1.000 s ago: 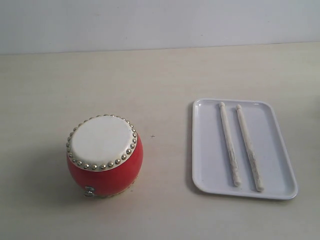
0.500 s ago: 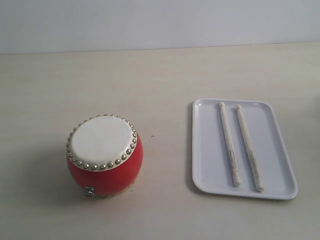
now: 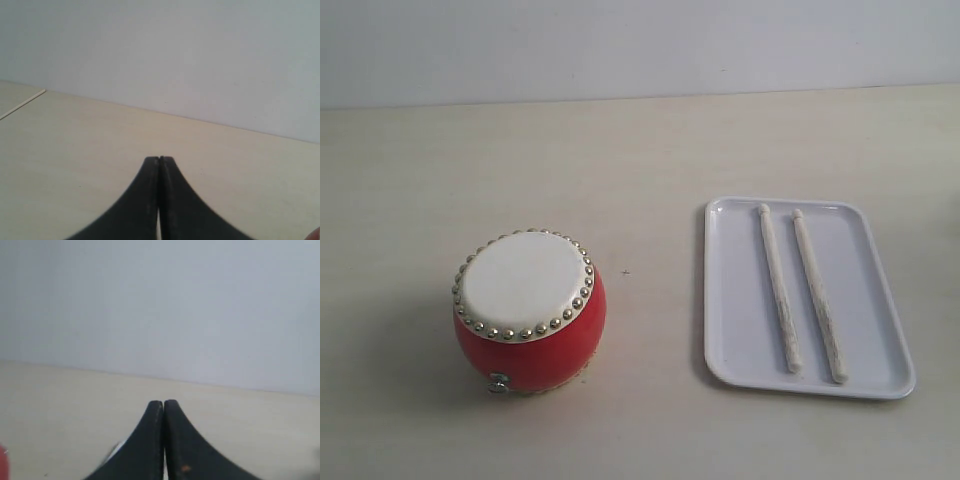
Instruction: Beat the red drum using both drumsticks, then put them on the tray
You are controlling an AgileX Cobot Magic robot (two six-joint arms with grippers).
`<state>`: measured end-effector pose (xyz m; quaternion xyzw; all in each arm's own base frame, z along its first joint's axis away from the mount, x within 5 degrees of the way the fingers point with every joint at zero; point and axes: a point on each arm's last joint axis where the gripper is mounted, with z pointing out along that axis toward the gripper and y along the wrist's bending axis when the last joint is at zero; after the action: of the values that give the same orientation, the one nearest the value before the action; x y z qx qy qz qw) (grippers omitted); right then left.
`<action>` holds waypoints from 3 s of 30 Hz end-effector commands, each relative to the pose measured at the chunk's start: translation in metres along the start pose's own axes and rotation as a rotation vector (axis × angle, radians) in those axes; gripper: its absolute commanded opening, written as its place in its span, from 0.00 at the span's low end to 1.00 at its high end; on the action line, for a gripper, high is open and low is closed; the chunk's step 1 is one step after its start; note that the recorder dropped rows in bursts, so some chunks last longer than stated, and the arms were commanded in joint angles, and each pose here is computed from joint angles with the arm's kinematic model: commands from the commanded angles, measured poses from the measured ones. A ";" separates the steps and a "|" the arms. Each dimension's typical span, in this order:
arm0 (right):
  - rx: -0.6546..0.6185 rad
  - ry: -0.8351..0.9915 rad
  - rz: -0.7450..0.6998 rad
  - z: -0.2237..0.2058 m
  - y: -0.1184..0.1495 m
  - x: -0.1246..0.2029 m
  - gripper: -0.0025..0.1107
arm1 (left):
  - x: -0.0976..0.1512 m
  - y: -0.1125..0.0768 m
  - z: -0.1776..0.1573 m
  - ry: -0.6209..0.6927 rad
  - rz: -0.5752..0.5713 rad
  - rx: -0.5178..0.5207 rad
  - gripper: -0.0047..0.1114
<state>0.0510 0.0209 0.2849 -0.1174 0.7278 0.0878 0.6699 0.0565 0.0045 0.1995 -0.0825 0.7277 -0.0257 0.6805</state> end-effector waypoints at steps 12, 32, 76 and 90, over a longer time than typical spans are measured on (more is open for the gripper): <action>0.219 -0.107 0.001 0.007 -0.014 0.077 0.02 | 0.000 0.000 0.000 -0.005 -0.002 -0.003 0.04; 0.248 0.027 0.112 0.007 -0.017 0.091 0.02 | 0.000 0.000 0.000 -0.005 -0.002 -0.003 0.04; 0.248 0.025 0.111 0.007 -0.017 0.090 0.02 | 0.000 0.000 0.000 -0.005 -0.002 -0.003 0.04; 0.248 0.025 0.111 0.007 -0.017 0.090 0.02 | 0.000 0.000 0.000 -0.005 -0.002 -0.003 0.04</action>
<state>0.0560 0.0026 0.1961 0.0065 0.7477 0.0379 0.6629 0.0565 0.0045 0.1995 -0.0820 0.7277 -0.0251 0.6805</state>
